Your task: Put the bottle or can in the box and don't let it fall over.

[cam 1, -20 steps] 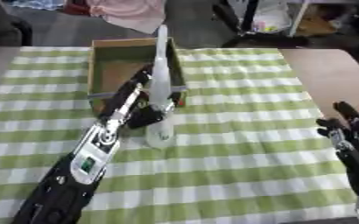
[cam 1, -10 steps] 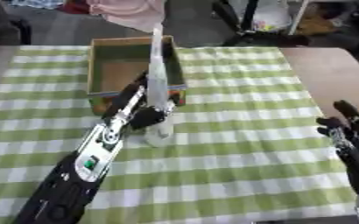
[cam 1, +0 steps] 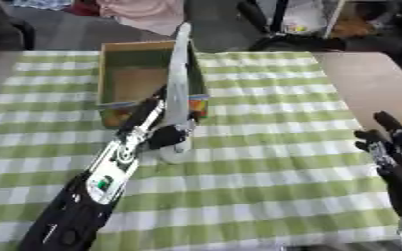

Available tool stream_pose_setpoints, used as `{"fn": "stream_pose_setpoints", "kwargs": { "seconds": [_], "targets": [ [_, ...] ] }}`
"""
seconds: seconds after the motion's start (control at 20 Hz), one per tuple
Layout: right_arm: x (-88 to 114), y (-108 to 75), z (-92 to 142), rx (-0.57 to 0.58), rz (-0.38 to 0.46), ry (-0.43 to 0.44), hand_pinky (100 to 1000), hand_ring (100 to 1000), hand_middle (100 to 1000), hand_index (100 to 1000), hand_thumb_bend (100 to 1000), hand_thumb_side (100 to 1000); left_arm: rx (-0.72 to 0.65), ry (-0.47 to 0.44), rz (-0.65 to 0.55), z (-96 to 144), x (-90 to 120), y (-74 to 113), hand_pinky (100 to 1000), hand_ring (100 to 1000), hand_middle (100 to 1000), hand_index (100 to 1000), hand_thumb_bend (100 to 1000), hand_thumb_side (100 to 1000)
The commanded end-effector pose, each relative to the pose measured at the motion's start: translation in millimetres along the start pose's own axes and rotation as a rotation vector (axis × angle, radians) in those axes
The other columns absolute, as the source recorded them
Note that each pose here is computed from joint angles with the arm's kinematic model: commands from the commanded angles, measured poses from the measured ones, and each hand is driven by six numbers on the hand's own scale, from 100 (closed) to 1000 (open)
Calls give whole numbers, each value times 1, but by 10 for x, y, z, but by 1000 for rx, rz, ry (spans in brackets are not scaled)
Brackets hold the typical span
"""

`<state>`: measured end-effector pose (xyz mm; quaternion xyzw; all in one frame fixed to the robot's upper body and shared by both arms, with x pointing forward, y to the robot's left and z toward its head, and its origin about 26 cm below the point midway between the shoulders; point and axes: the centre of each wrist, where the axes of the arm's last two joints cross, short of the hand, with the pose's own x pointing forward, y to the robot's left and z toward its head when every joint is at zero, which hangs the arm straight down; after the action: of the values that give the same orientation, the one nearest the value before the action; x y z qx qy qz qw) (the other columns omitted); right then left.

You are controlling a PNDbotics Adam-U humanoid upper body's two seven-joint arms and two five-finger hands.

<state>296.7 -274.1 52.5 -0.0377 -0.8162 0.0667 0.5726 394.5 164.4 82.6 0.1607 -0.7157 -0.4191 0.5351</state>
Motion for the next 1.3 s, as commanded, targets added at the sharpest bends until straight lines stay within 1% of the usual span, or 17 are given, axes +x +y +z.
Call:
{"fn": "stream_pose_setpoints", "kwargs": {
  "seconds": [0.05,0.1,0.2,0.25,0.3,0.4,0.55,0.65,0.8,1.1,1.2,1.3],
  "targets": [
    [64,-37,-36,3,15,-22,808,810,995,982,100,528,-32,6,-31,6,-39,-34,684,1000,1000,752,100,496],
    [65,-37,-37,4,15,-22,809,811,995,981,100,528,-38,5,-34,9,-47,-44,684,1000,1000,736,100,457],
    [64,-37,-37,4,16,-22,809,811,995,981,100,529,-42,5,-36,14,-60,-60,676,1000,1000,672,100,281],
    [64,-37,-37,4,16,-22,808,810,995,981,100,529,-39,5,-32,18,-66,-65,670,1000,1000,641,100,220],
    [64,-37,-37,3,16,-22,808,810,995,981,100,529,-34,6,-25,21,-73,-68,664,1000,1000,606,100,269],
    [65,-38,-37,3,16,-22,808,810,995,980,100,531,-8,12,-2,30,-86,-67,647,1000,1000,530,100,272],
    [64,-38,-37,2,15,-21,809,810,996,980,100,534,39,21,44,42,-91,-45,633,1000,1000,508,100,265],
    [65,-39,-37,1,15,-21,809,810,995,980,100,533,71,11,78,52,-61,19,629,1000,1000,504,100,264],
    [65,-42,-37,1,16,-21,809,810,996,980,100,534,118,-29,117,75,44,213,620,1000,1000,501,100,269],
    [59,-51,-29,-3,19,-17,808,810,996,979,100,535,241,-142,191,170,368,854,613,1000,1000,500,100,288],
    [56,-53,-25,-3,19,-15,808,810,996,979,100,536,291,-155,194,198,420,1059,614,1000,1000,500,100,294],
    [54,-52,-23,-2,19,-14,808,810,996,979,100,536,346,-142,182,194,412,1244,616,1000,1000,501,100,297]
  ]
}}
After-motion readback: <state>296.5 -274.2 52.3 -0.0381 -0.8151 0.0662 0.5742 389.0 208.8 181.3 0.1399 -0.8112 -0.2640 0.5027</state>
